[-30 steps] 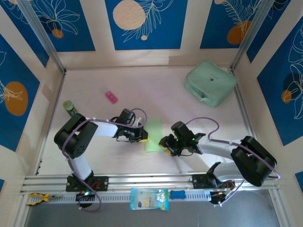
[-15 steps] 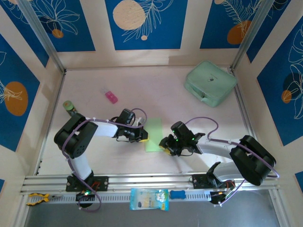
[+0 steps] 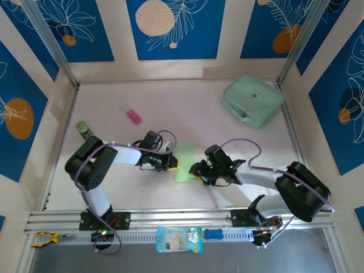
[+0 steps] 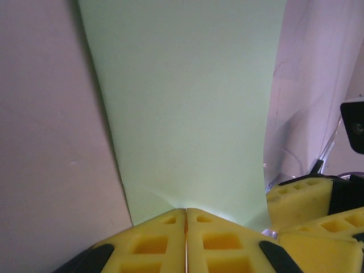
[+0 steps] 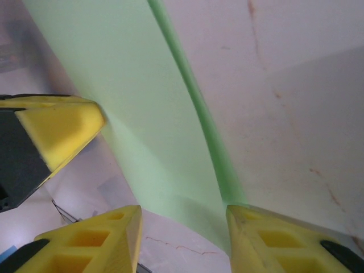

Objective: Fold a paper plane with a square sheet of paper (pick it up from the middle)
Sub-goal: Fold the triangle a second time at the center of the table.

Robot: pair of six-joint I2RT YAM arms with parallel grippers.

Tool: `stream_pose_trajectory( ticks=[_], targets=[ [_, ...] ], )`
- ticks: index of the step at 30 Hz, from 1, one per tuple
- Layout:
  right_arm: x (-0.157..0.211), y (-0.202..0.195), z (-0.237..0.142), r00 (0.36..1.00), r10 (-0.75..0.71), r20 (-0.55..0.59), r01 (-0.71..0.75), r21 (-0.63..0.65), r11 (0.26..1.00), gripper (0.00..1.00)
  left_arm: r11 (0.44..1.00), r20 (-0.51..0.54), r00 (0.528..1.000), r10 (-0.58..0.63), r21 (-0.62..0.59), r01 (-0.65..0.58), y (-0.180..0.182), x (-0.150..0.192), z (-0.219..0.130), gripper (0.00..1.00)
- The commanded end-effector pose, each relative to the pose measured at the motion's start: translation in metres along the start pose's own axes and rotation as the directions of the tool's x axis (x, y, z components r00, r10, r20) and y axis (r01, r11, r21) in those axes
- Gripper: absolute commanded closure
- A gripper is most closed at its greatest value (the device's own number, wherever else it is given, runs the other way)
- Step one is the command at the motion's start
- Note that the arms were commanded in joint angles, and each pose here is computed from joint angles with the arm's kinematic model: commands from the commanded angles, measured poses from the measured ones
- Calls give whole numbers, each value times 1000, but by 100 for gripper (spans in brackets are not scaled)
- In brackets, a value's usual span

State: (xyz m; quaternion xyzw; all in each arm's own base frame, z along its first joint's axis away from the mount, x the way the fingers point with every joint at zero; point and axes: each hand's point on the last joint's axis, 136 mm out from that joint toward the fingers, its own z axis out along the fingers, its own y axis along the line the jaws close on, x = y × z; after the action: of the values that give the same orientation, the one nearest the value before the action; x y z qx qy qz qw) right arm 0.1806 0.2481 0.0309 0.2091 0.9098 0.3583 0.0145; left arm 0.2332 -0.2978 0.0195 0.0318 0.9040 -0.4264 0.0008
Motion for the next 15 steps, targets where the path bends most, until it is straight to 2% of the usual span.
stream_pose_trajectory(
  ticks=[1,15],
  targets=[
    [-3,22,0,997,-67,-24,65,-73,995,55,999,-7,1000,-25,-40,25,13,1,4,91],
    [-16,29,8,991,-125,-57,115,-147,982,54,1000,3,1000,-11,-24,11,4,-6,3,90]
  ],
)
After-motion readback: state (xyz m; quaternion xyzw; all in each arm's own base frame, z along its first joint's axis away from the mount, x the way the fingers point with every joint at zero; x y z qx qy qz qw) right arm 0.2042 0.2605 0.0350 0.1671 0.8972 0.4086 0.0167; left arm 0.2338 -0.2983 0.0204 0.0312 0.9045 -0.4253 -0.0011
